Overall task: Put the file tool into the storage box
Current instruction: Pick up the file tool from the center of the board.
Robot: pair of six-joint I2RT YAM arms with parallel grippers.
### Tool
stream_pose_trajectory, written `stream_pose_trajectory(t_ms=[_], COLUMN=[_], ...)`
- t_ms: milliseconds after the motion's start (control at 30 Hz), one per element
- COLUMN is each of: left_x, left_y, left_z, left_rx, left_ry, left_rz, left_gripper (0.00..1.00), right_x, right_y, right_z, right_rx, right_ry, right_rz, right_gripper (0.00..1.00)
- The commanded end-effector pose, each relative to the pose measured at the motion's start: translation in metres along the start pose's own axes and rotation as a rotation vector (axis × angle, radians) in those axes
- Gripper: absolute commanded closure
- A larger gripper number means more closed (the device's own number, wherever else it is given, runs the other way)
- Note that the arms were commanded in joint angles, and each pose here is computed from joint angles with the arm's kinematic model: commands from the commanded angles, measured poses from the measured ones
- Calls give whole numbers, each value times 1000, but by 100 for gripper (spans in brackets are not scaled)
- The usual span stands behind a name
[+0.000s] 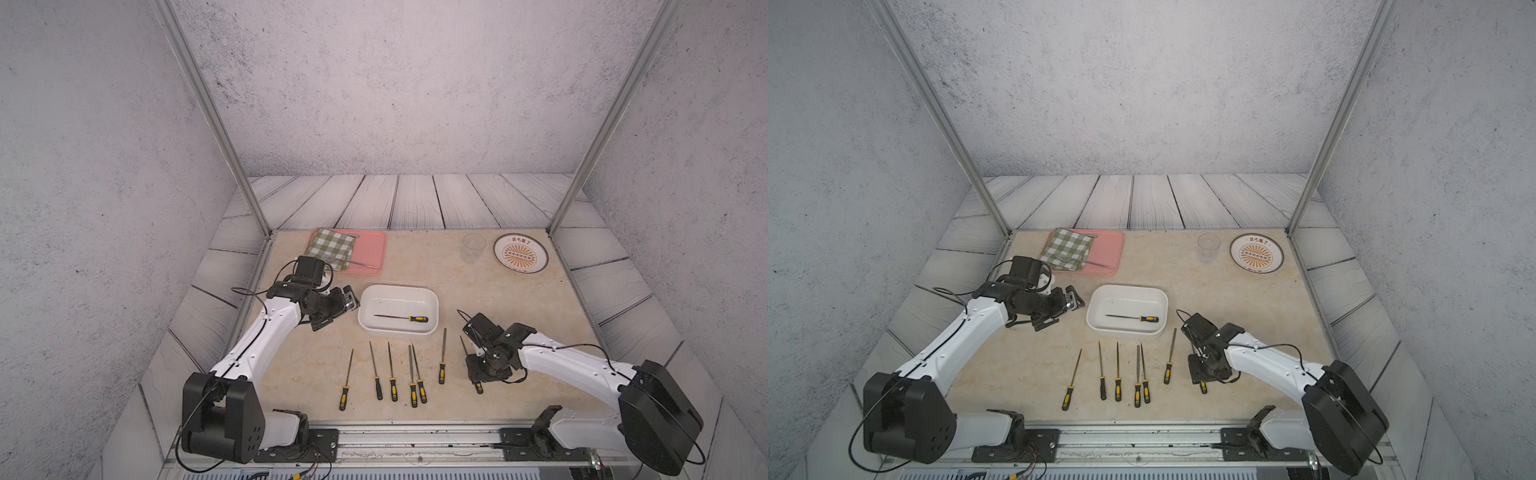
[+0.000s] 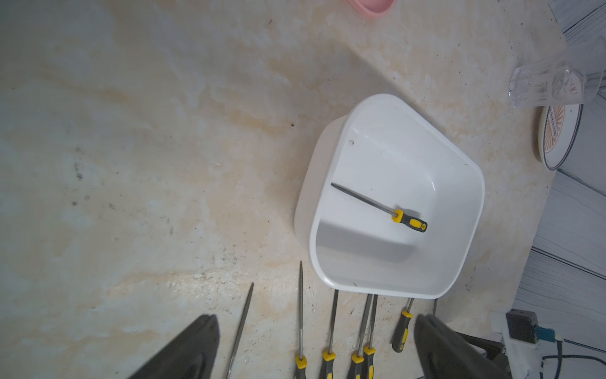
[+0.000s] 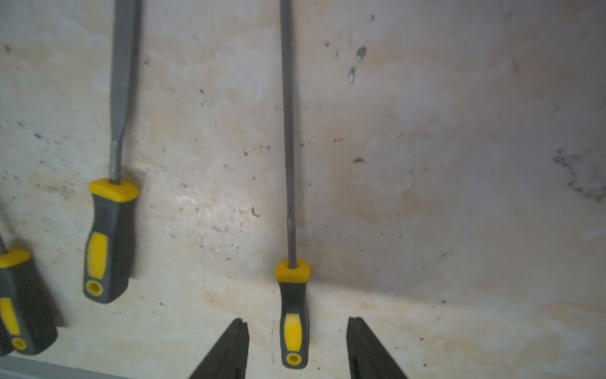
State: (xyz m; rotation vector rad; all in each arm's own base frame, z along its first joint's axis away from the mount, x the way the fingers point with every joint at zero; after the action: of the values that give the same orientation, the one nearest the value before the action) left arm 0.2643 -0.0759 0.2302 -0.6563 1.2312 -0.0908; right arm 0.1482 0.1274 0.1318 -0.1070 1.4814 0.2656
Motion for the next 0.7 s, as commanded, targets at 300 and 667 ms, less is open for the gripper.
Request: stream_pose_trajectory(t_ms=[300, 667], left_x=[-5, -3], left_y=[1, -11], left_z=[-6, -2], left_rx=[-15, -37], left_ry=[19, 12], left_rz=[11, 18], left_gripper=[2, 2], right_x=[14, 15], right_y=[4, 0], right_z=[4, 0], right_rx=[9, 4], right_ry=[43, 18], right_rz=[11, 6], right_gripper=[52, 76])
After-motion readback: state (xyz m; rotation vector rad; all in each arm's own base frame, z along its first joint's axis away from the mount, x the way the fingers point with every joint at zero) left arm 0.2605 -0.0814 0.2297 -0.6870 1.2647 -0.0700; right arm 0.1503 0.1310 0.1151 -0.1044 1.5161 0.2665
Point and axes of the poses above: each gripper's point midway between its finger pads, its own x axis out along the fingers, its own y axis along the line the jaws close on, z = x × y, the point moved 10 cm from there along -x, back along the fingers, and after that the axes turned 5 degrees about -x, right-handed, at the moved point
